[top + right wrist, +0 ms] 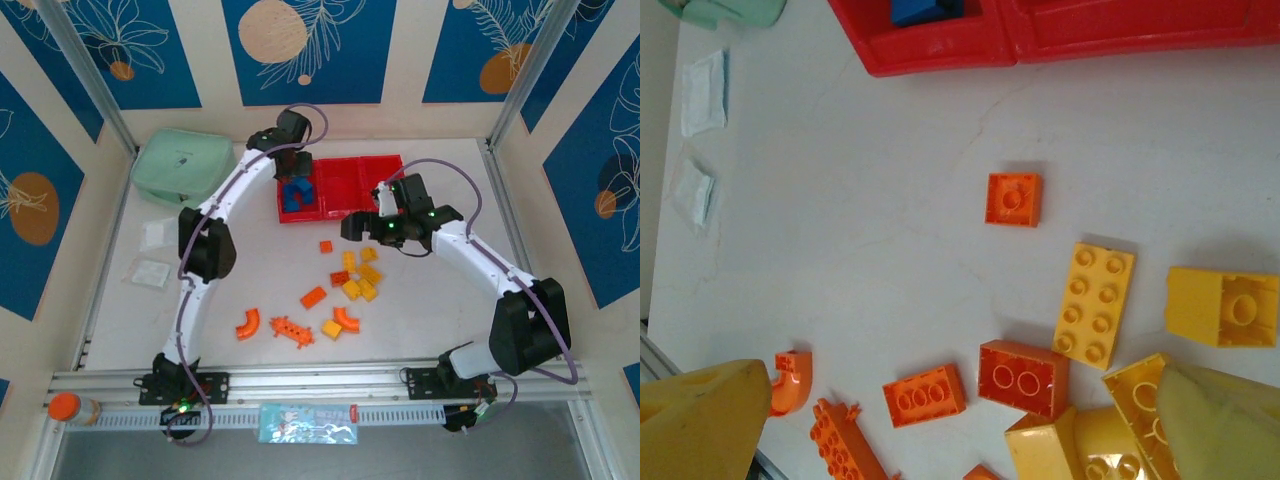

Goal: Sort the legos into containers by color
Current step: Place the lego in the container, then rotate the lego at the center of the table.

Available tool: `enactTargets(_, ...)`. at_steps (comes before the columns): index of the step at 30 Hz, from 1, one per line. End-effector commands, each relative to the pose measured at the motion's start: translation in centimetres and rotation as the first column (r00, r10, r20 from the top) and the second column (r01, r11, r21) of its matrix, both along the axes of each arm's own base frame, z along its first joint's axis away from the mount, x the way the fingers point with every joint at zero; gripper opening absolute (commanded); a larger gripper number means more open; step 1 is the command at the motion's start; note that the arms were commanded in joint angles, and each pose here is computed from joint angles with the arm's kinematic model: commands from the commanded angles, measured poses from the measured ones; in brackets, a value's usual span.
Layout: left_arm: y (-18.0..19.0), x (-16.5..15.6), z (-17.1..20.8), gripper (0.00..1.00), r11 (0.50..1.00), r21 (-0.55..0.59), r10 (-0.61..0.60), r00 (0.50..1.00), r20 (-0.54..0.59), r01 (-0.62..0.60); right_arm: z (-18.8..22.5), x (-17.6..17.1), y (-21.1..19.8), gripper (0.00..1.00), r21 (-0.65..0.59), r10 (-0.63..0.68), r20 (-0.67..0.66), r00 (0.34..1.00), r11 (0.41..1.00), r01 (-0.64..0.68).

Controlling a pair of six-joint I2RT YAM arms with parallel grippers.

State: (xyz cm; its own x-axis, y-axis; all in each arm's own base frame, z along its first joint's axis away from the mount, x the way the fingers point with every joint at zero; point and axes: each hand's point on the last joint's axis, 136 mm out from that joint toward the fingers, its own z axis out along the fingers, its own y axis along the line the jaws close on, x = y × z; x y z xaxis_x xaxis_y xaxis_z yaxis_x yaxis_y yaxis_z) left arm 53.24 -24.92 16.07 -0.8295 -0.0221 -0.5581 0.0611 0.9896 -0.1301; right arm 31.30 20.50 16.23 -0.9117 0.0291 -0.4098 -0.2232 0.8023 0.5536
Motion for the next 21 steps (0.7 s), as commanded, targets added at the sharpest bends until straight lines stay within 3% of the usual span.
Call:
enactTargets(1,0.4,-3.0,5.6,0.60,0.996,-0.070,-0.060,0.998,0.037,0.063,0.2,-0.5,0.5,0.99,-0.040,0.033,-0.008,0.999,0.999,-0.034)
enactTargets(14,4.3,-17.8,4.1,0.71,0.963,-0.257,-0.092,0.995,-0.033,0.081,-2.3,-5.1,4.4,0.99,-0.158,0.147,-0.127,0.981,0.973,-0.166)
enactTargets(21,7.2,-24.1,1.5,0.77,0.959,-0.281,-0.054,0.994,-0.098,0.025,-4.7,-8.0,7.7,0.95,-0.176,0.107,-0.249,0.963,0.972,-0.154)
